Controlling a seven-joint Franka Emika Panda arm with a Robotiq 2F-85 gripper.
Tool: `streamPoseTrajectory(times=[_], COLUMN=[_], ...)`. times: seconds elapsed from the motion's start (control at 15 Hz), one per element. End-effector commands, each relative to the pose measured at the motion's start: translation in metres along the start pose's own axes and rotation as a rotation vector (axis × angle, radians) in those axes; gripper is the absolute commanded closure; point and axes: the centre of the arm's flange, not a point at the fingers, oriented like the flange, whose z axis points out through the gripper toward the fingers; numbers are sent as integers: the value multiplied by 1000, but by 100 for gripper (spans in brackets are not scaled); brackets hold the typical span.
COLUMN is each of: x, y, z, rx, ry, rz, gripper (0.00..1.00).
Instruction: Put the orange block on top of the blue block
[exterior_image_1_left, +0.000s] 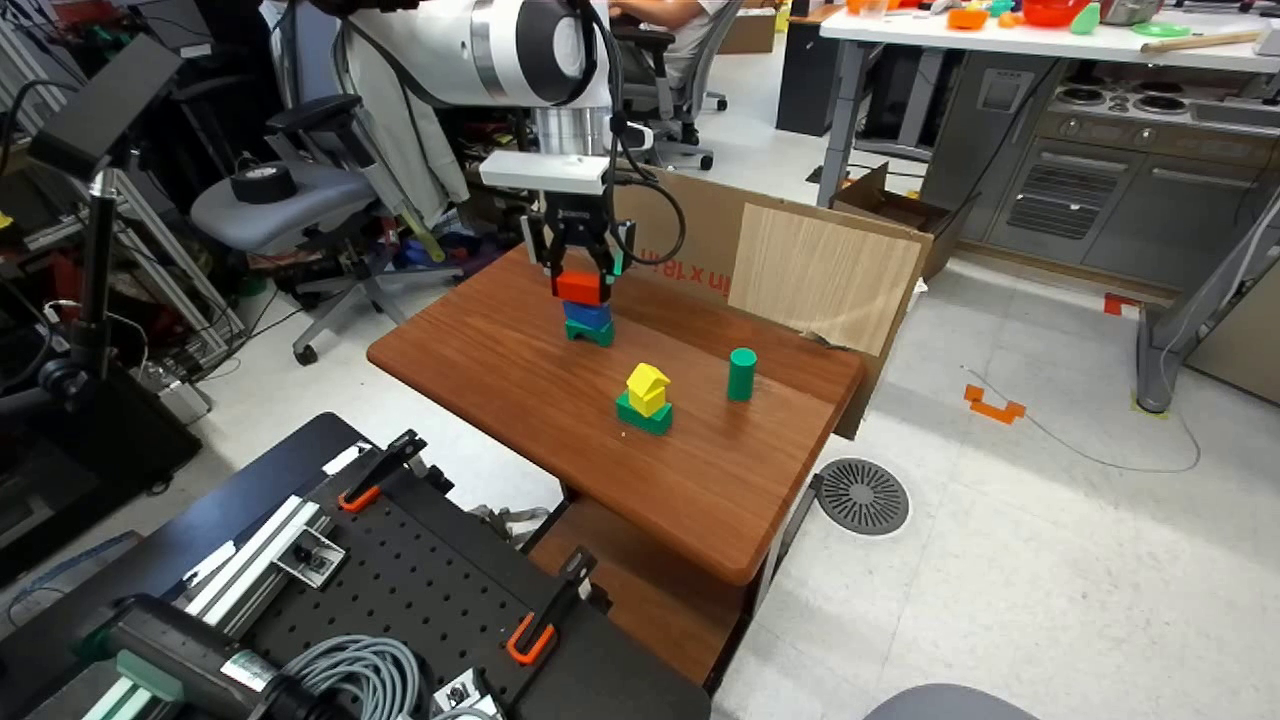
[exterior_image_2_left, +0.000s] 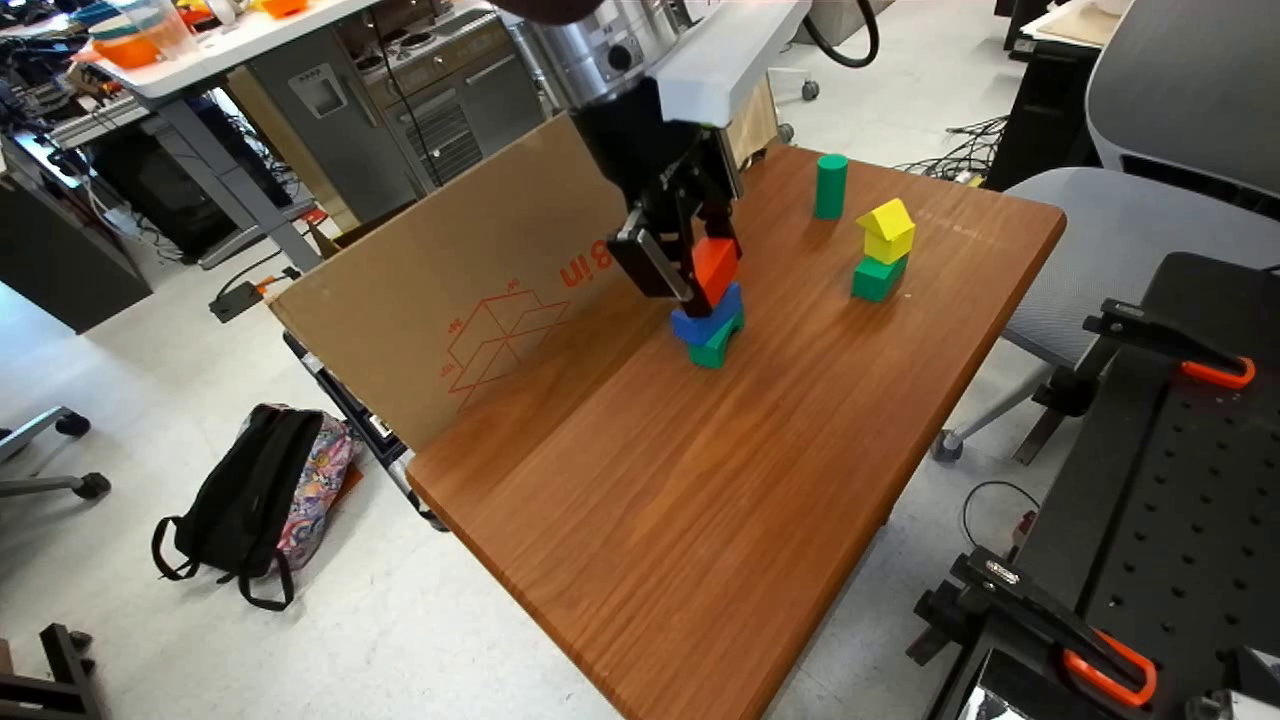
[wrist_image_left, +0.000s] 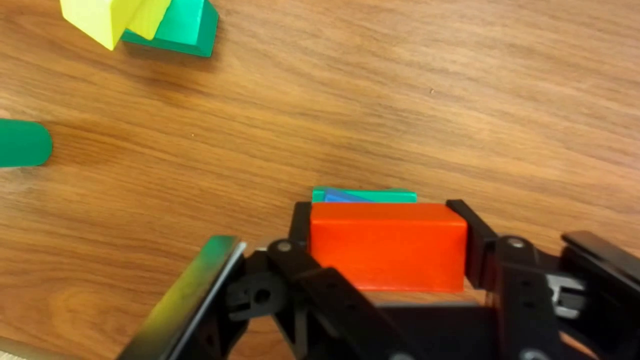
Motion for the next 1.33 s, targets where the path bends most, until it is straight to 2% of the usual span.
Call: streamPoseTrajectory(times=[0.0,0.33,0.47,0.53,0.6,1.0,1.27], x=[11,12,13,13,13,0,-39], y=[2,0,0,1,1,8,28], z=[2,5,7,8,9,-7,-47], rx=[-20,-41,-46,-48,-49,-35,-39], ry=[26,34,32,29,26,33,101], rz=[-8,-22,-21,-19,-18,-19,-4], gripper=[58,58,8,7,1,0,0])
